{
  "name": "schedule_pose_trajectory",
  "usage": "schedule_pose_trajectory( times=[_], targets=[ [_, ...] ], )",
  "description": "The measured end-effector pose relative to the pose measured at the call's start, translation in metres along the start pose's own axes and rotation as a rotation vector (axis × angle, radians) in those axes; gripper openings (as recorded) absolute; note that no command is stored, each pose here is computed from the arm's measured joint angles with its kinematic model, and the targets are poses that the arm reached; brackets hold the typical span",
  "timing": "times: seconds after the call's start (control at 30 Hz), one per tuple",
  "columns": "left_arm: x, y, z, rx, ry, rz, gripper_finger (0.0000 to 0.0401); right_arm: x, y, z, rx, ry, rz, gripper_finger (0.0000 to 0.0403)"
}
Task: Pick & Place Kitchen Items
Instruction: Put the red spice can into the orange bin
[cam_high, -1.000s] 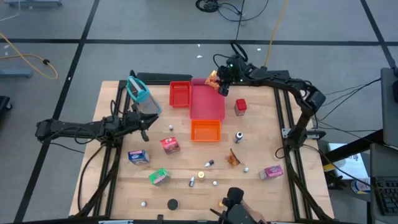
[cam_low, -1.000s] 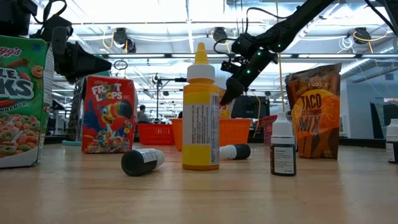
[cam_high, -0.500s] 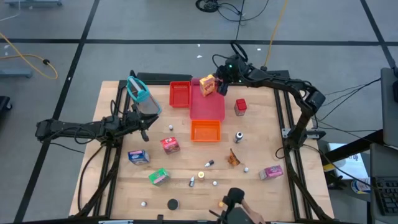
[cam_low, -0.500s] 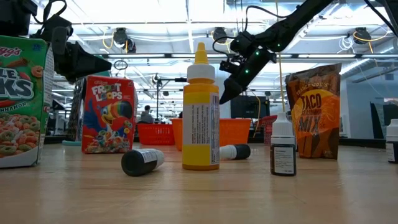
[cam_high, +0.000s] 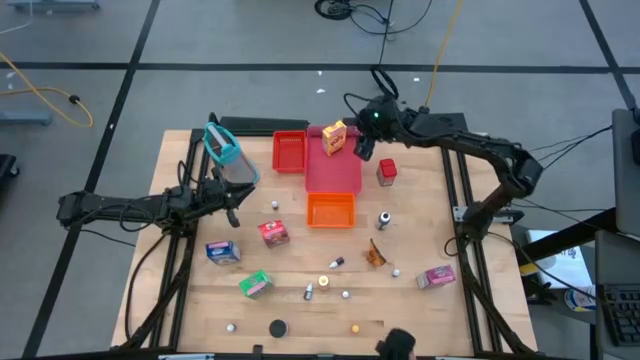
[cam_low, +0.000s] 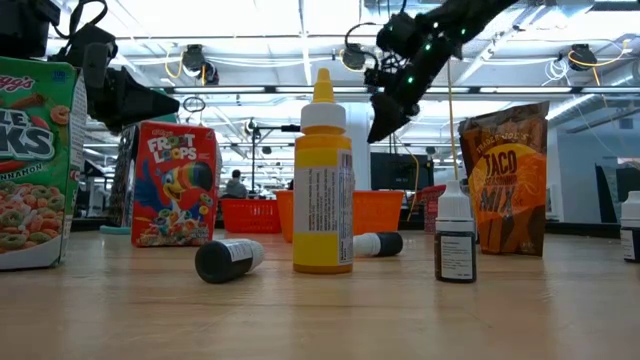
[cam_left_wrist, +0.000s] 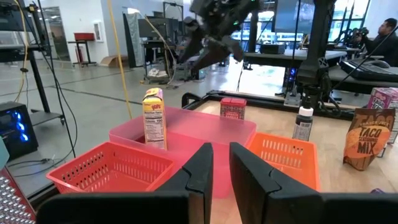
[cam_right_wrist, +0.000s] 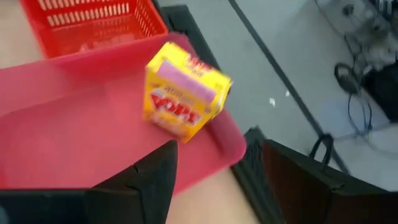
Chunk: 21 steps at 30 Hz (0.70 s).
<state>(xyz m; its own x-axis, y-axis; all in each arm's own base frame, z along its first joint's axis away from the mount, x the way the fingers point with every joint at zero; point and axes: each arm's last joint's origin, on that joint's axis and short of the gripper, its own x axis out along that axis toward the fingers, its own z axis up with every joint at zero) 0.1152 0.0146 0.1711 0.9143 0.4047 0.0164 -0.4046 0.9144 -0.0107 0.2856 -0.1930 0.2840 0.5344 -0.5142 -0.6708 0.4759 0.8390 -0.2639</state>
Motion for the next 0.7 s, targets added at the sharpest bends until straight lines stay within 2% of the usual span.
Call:
schedule_pose_trajectory(
  times=[0.3,0.5,0.7],
  targets=[
    [0.0,0.0,0.0,-0.004,0.0,0.0,0.0051,-0.04,0.032,-0.006,0.144,0.11,0.043,0.0227],
    [0.0,0.0,0.0,-0.004,0.0,0.0,0.0051,-0.047,0.045,-0.017,0.258,0.245,0.058,0.0228],
    [0.0,0.0,0.0,-0.022,0.0,0.0,0.0051,-0.051,0.05,-0.026,0.314,0.345,0.048,0.0228]
  ],
)
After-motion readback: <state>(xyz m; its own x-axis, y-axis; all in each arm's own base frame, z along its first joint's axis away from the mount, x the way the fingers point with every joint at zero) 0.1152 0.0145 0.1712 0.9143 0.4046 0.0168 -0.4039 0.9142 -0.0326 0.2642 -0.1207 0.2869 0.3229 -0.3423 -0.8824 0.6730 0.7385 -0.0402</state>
